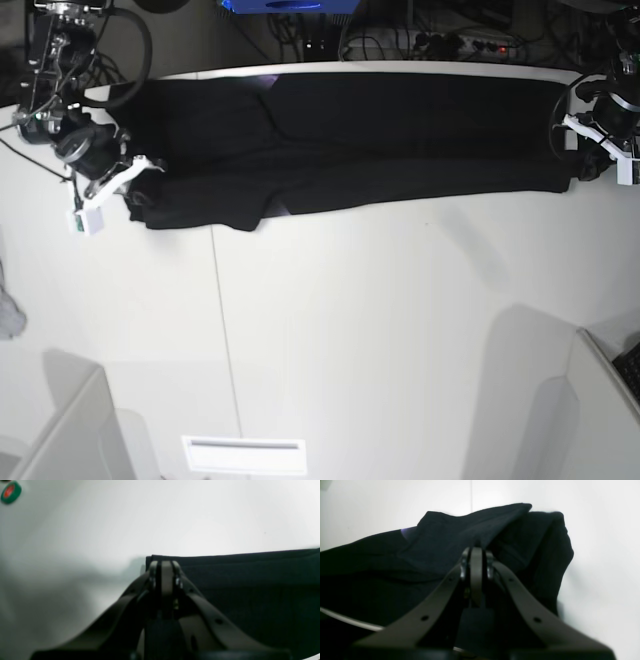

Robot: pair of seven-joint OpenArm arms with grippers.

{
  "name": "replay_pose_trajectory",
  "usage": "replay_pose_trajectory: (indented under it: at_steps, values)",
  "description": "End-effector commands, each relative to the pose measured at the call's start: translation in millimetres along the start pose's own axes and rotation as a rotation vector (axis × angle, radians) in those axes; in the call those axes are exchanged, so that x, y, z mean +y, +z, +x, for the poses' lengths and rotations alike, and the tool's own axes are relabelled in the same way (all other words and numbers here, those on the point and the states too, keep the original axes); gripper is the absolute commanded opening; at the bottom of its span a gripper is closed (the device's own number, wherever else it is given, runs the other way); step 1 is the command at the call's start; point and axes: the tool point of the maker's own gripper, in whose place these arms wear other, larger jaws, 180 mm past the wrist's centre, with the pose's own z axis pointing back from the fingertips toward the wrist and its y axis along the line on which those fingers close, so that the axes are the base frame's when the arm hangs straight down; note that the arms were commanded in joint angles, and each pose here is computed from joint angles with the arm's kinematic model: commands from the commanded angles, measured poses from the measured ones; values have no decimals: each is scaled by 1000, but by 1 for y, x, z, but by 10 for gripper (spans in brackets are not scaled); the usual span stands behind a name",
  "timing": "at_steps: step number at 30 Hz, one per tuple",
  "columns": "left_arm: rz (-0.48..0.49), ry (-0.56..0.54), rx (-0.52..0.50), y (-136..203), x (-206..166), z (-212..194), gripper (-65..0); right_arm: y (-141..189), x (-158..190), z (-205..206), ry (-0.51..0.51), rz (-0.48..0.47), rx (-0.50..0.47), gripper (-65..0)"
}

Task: Fold the T-shirt properly
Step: 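Fold the hem up over the shoulder edge with both grippers, then release the hem and raise both grippers off the folded strip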

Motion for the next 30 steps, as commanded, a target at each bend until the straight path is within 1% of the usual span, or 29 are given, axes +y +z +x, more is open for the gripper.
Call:
replay_pose_trajectory:
  at_steps: [1,5,9,15,17,21,24,30]
  values:
    - [0,-22,-45,3,2,15,-650,7,-1,10,2,-4,-45,-650]
    - [0,-22,-45,3,2,15,-650,15,-11,-1,-64,-34,-7,-650]
    - [0,-23,-33,5,2,11,-650,21,-15,-4,-81,-48,5,-650]
    - [-3,-26,-19,7,1,6,-650,21,-11,-15,-93,-42,44,-650]
    - [-2,-27,-10,8,1,3,-650,22,-8,-18,-99,-31,43,-650]
    - [-2,-28,9,10,1,-3,-650,32,-6,-21,-177,27,19,-650]
    - [-1,-31,28,12,2,-9,-650,35,-12,-24,-186,13,22,-650]
    - [-7,-33,53,13,-1,-18,-650,34,-12,-31,-197,12,37,-650]
